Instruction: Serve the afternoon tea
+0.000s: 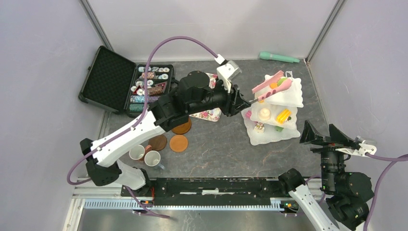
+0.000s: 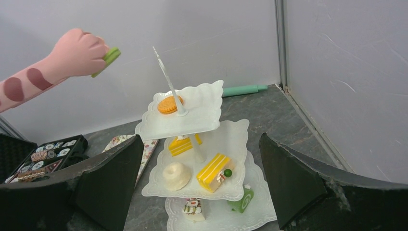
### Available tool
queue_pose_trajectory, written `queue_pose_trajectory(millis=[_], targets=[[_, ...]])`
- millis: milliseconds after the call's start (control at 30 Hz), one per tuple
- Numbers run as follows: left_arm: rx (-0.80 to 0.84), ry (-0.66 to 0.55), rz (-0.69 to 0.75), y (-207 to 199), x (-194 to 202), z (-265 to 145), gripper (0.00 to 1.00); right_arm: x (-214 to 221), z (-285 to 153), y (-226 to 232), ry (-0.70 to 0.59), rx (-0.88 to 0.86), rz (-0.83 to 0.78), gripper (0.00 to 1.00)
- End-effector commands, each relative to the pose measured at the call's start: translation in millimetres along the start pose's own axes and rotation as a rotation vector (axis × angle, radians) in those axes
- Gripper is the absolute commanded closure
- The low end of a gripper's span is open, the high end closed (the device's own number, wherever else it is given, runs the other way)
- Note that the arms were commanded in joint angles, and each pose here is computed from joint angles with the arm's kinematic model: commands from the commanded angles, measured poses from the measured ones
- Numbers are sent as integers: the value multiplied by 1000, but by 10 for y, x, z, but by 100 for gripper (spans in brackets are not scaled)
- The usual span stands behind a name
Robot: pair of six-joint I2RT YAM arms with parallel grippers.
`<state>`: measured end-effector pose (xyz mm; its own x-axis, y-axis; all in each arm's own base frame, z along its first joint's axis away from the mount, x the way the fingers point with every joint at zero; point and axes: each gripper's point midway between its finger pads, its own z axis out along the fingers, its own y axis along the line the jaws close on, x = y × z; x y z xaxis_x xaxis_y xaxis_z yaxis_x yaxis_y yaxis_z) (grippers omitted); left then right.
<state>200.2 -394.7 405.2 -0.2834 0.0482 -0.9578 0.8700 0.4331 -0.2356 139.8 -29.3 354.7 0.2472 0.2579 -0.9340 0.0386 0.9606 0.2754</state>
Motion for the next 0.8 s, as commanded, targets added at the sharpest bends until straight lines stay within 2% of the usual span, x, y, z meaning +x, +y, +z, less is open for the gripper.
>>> queue_pose_trajectory(millis=[0,167,333,567,767], targets=[[62,-62,82,-192,-193,202,77,-298,-199,-69,-125,-29,98,2],[50,-35,140,-311,-56,475,77,-327,-231,-110,-127,-16,98,2],[-53,15,195,-262,106,728,77,-337,-234,-117,-125,-13,96,2],[-137,70,185,-155,230,905,77,-335,-233,-132,-122,-5,85,2],[-154,124,167,-133,341,982,72,-331,-225,-126,-120,-6,83,2]])
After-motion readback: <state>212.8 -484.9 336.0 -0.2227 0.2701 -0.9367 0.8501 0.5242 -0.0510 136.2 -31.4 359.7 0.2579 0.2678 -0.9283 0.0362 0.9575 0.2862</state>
